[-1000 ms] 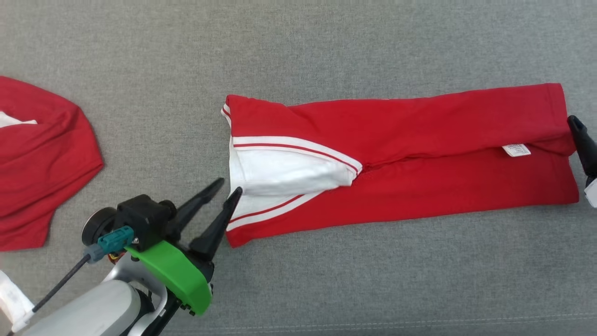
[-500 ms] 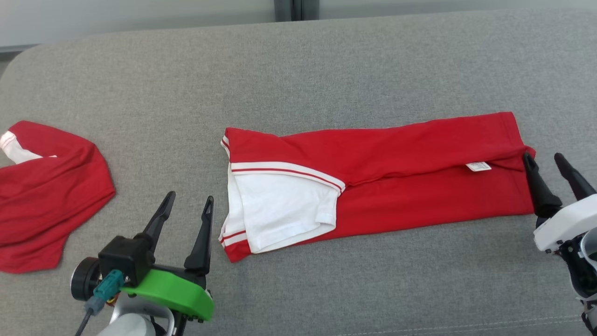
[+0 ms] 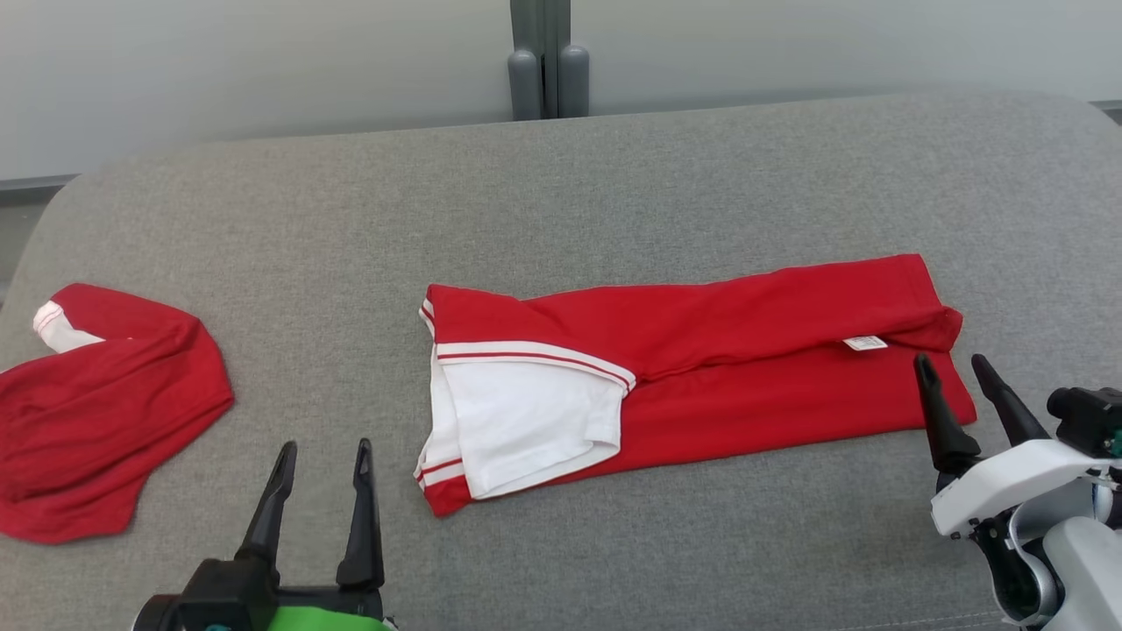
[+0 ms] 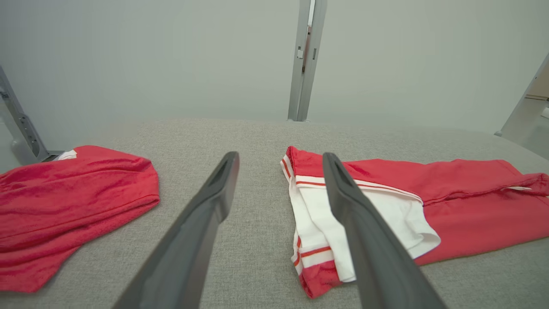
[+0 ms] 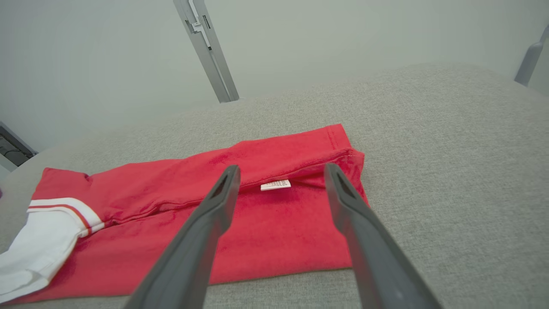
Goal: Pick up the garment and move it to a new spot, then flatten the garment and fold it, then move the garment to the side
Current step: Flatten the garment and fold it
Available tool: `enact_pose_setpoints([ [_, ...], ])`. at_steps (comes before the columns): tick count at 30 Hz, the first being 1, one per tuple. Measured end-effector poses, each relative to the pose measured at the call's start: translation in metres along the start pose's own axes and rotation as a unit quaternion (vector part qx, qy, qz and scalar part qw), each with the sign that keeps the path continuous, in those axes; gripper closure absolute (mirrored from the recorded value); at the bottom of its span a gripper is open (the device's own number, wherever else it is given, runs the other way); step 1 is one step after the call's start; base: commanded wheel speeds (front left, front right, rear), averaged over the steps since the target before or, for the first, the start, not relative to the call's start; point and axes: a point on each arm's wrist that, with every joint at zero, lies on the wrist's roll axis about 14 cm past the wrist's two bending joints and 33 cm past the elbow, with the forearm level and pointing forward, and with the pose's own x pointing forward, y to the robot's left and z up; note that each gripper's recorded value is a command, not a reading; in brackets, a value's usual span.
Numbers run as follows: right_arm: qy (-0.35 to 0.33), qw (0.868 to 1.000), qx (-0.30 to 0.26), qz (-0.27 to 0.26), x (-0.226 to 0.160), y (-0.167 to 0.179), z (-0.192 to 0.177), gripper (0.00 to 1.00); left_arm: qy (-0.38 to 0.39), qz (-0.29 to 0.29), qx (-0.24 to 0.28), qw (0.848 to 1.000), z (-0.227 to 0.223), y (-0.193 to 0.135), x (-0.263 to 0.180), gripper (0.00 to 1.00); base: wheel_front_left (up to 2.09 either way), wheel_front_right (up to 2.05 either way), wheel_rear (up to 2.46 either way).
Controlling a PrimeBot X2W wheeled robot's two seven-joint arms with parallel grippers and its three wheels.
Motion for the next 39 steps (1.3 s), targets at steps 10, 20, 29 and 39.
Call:
enact_pose_setpoints([
  [10, -0.01, 1.0, 0.02, 0.0, -0.012, 0.016, -0.006, 0.0, -0.025, 0.025, 0.012, 0.999, 0.006, 0.006, -0.017, 0.0, 0.0, 0.0, 0.0],
  [20, -0.014, 0.999, 0.03, 0.002, -0.017, 0.022, -0.008, 0.0, -0.022, 0.029, 0.023, 0.999, 0.002, 0.009, -0.028, 0.0, 0.0, 0.0, 0.0],
  [29, -0.005, 1.0, 0.028, 0.001, -0.014, 0.02, -0.013, 0.0, -0.011, 0.023, 0.027, 0.999, -0.004, 0.007, -0.03, 0.0, 0.0, 0.0, 0.0],
  [39, 0.045, 0.996, 0.015, -0.077, 0.038, -0.044, -0.007, 0.0, 0.002, 0.006, 0.028, 1.0, -0.013, -0.005, -0.014, 0.0, 0.0, 0.0, 0.0],
])
